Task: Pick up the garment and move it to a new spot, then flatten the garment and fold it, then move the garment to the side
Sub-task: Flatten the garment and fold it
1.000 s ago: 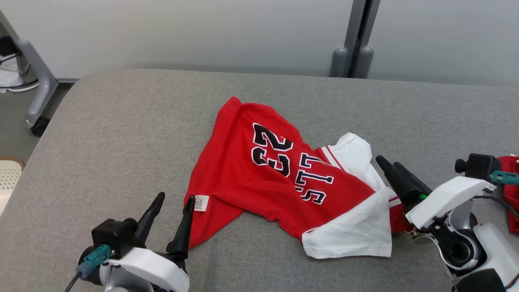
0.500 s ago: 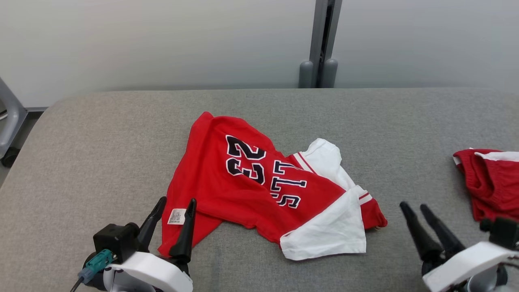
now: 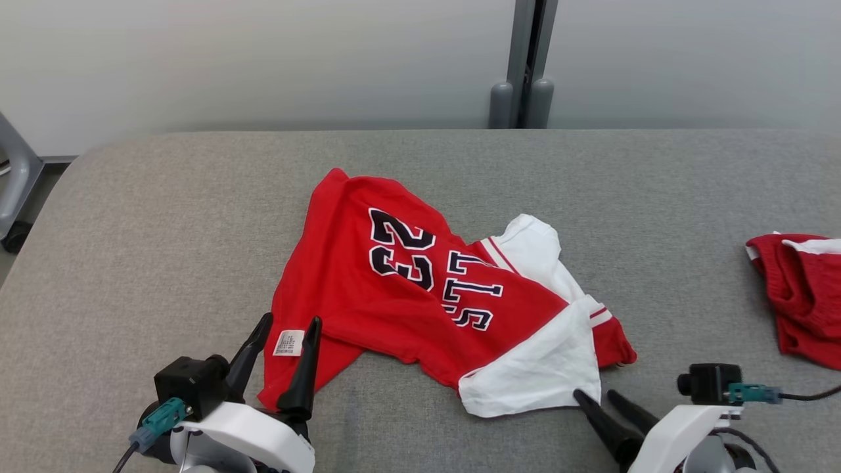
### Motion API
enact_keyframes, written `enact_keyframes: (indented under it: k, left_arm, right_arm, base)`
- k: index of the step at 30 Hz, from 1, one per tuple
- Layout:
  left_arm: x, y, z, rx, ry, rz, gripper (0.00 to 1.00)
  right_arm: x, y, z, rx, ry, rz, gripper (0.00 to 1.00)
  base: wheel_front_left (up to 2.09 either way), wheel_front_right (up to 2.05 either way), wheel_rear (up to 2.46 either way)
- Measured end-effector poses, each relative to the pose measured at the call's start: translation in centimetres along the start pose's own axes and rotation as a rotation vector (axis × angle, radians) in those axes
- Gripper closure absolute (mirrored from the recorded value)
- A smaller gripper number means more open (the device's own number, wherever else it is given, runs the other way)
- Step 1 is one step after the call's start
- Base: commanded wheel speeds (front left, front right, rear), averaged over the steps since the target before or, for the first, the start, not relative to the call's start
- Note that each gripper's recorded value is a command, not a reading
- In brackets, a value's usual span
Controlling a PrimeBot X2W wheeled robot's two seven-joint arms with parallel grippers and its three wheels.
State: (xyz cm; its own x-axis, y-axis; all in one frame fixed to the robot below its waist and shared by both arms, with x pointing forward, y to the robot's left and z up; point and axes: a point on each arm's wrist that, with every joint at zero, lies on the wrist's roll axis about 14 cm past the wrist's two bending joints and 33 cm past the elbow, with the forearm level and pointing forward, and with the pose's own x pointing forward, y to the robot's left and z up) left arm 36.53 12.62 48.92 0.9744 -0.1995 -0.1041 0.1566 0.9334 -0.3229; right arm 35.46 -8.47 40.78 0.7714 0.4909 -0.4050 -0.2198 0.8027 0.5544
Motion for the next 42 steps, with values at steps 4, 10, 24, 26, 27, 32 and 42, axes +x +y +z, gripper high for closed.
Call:
enact_keyframes:
  k: [4,10,24,26,27,32,42]
  left_arm:
    - [-0.1,0.5,-0.1,-0.003,0.004,0.015,0.00]
    - [-0.3,1.3,0.1,0.000,-0.003,0.041,0.00]
    - [-0.1,0.2,-0.3,0.000,0.010,0.008,0.00]
    - [0.1,-0.2,-0.4,0.002,0.015,-0.007,0.00]
    - [0.3,-0.5,-0.5,0.003,0.019,-0.016,0.00]
    - [0.8,-2.0,-0.8,0.004,0.030,-0.061,0.00]
    - [0.9,-2.5,-1.0,0.014,0.039,-0.082,0.00]
  right_arm:
    - [1.1,-0.1,-1.7,0.011,0.090,-0.010,0.00]
    - [2.1,0.6,-2.0,0.008,0.105,0.011,1.00]
    - [-2.2,0.5,-0.4,0.071,0.025,0.033,1.00]
    - [-3.5,0.2,-0.5,0.096,0.036,0.027,0.96]
    - [-4.1,0.0,-0.7,0.109,0.049,0.024,0.88]
    - [-6.2,-1.7,-0.5,0.080,0.064,-0.036,0.76]
    - [-7.4,-1.6,-2.3,0.111,0.119,-0.079,0.00]
  base:
    - [0.00,0.00,0.00]
    - [0.00,0.00,0.00]
    - [0.00,0.00,0.00]
    - [0.00,0.00,0.00]
    - [0.00,0.00,0.00]
    - [0.00,0.00,0.00]
    - [0.00,0.00,0.00]
